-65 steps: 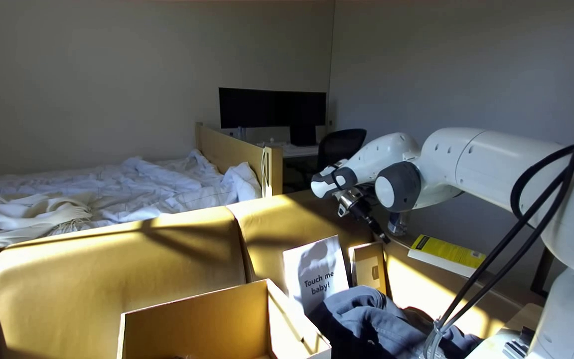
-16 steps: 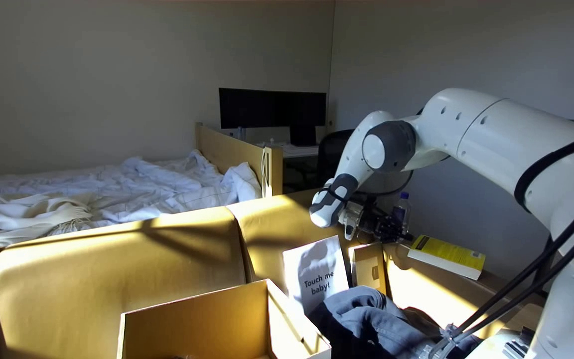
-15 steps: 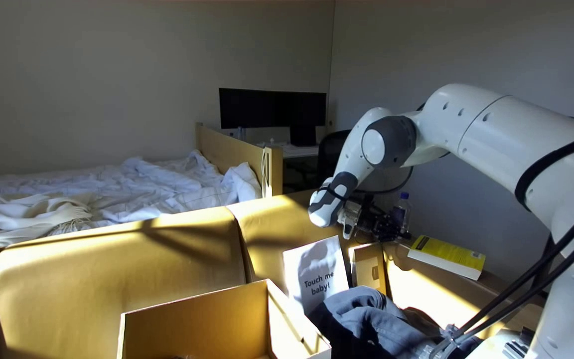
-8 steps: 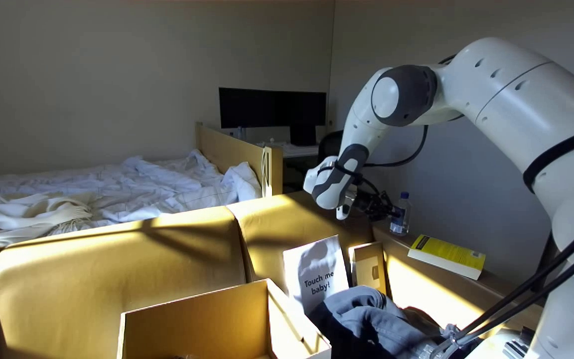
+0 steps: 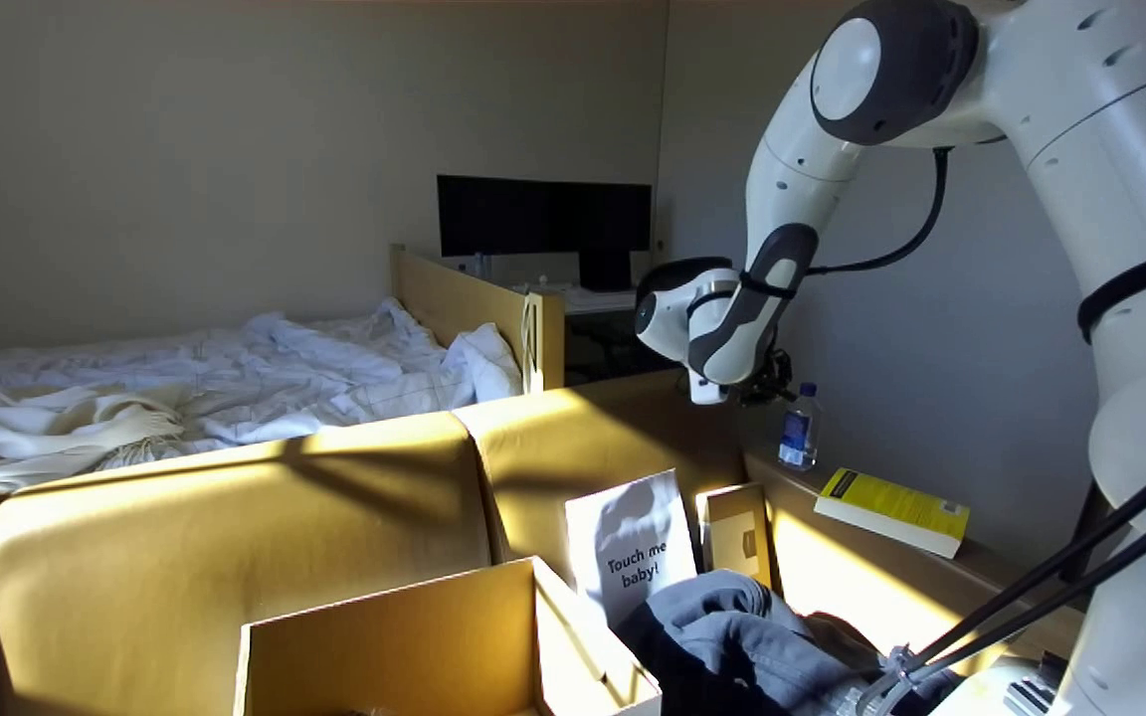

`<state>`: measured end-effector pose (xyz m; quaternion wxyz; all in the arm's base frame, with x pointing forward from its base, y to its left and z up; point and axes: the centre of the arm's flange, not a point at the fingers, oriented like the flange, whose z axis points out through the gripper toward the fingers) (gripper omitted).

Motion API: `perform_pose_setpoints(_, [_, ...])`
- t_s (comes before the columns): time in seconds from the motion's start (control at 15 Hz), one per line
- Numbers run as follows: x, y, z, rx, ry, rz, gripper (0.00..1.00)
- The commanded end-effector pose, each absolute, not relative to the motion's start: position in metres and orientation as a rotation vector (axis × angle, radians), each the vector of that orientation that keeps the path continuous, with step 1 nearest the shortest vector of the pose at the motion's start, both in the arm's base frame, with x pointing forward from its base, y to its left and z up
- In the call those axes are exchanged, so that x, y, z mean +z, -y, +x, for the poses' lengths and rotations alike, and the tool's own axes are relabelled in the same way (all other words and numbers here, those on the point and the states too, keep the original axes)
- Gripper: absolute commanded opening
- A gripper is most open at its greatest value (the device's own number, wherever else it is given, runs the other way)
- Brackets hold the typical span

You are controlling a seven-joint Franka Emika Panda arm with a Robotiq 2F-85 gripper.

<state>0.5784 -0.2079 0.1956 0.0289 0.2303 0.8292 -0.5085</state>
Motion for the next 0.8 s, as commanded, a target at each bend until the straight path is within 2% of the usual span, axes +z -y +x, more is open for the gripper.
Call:
perform_pose_setpoints(0.0, [0.24, 0.21, 0.518, -1.38, -2.515, 0.563, 0.0])
perform_pose_setpoints(0.33, [0.275, 0.21, 0.503, -1.059, -2.544, 0.383, 0.0])
perform_pose_setpoints(0.4, [0.257, 0.209, 0.522, -1.17, -2.529, 0.442, 0.0])
perform_pose_setpoints(0.73, [0.256, 0.208, 0.52, -1.155, -2.534, 0.437, 0.0])
